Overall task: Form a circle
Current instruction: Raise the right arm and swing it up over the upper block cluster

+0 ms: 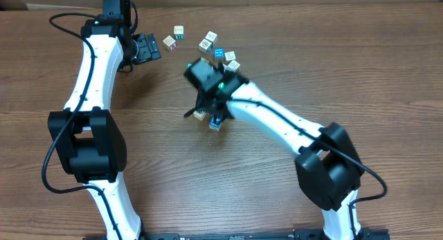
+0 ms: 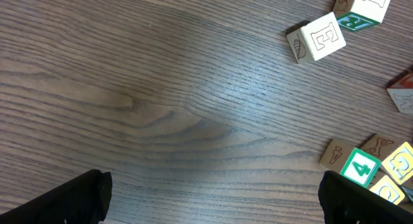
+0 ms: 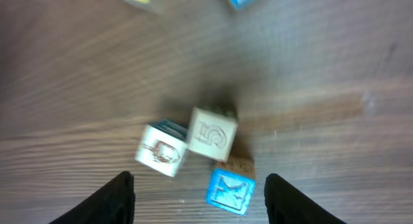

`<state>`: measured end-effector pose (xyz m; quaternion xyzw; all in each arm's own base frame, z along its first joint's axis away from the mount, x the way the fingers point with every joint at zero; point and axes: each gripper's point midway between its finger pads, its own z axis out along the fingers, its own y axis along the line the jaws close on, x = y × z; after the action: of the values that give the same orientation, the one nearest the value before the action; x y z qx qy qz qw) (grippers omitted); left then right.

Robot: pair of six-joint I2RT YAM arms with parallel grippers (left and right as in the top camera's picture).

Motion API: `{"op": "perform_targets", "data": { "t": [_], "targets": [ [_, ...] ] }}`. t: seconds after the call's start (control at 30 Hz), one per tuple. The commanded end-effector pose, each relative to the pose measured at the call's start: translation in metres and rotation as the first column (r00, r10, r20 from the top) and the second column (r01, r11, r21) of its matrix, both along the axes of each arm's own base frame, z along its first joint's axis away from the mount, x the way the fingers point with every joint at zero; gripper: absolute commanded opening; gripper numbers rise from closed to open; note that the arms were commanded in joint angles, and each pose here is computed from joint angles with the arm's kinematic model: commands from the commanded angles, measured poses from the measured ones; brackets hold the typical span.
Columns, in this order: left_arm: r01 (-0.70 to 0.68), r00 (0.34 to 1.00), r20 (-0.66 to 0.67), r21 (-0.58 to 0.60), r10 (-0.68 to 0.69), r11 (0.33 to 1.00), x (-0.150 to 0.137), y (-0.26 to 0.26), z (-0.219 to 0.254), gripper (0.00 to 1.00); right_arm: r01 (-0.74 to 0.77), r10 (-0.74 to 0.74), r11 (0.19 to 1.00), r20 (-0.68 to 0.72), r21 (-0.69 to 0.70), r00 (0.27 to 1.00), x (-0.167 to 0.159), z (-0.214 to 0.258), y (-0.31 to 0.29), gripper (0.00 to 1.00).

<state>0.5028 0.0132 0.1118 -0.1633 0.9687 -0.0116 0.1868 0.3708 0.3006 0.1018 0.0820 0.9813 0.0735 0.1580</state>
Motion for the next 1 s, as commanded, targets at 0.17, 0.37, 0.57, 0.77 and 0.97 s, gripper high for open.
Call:
{"op": "perform_targets", "data": {
  "t": [0.17, 0.37, 0.57, 0.77, 0.97],
  "targets": [
    [-0.007, 1.0, 0.018, -0.01, 0.007, 1.0, 0.005, 0.0, 0.005, 1.0, -0.249, 0.252, 0.967, 0.311, -0.051, 0.916, 0.048, 0.173, -0.037, 0.64],
    [-0.007, 1.0, 0.018, -0.01, 0.007, 1.0, 0.005, 0.0, 0.005, 1.0, -0.236, 0.252, 0.968, 0.33, -0.091, 0.91, 0.072, 0.181, -0.071, 0.63],
    [-0.007, 1.0, 0.018, -0.01, 0.007, 1.0, 0.005, 0.0, 0.005, 1.0, -0.289, 0.301, 0.954, 0.262, -0.085, 0.917, 0.096, 0.142, -0.084, 0.64],
    [-0.007, 1.0, 0.018, -0.01, 0.007, 1.0, 0.005, 0.0, 0.005, 1.0, -0.32, 0.339, 0.94, 0.207, -0.118, 0.918, 0.118, 0.094, -0.081, 0.58],
    [-0.007, 1.0, 0.018, -0.01, 0.007, 1.0, 0.005, 0.0, 0.005, 1.0, -0.335, 0.349, 0.934, 0.12, -0.123, 0.929, 0.127, 0.039, -0.074, 0.55]
  ]
}}
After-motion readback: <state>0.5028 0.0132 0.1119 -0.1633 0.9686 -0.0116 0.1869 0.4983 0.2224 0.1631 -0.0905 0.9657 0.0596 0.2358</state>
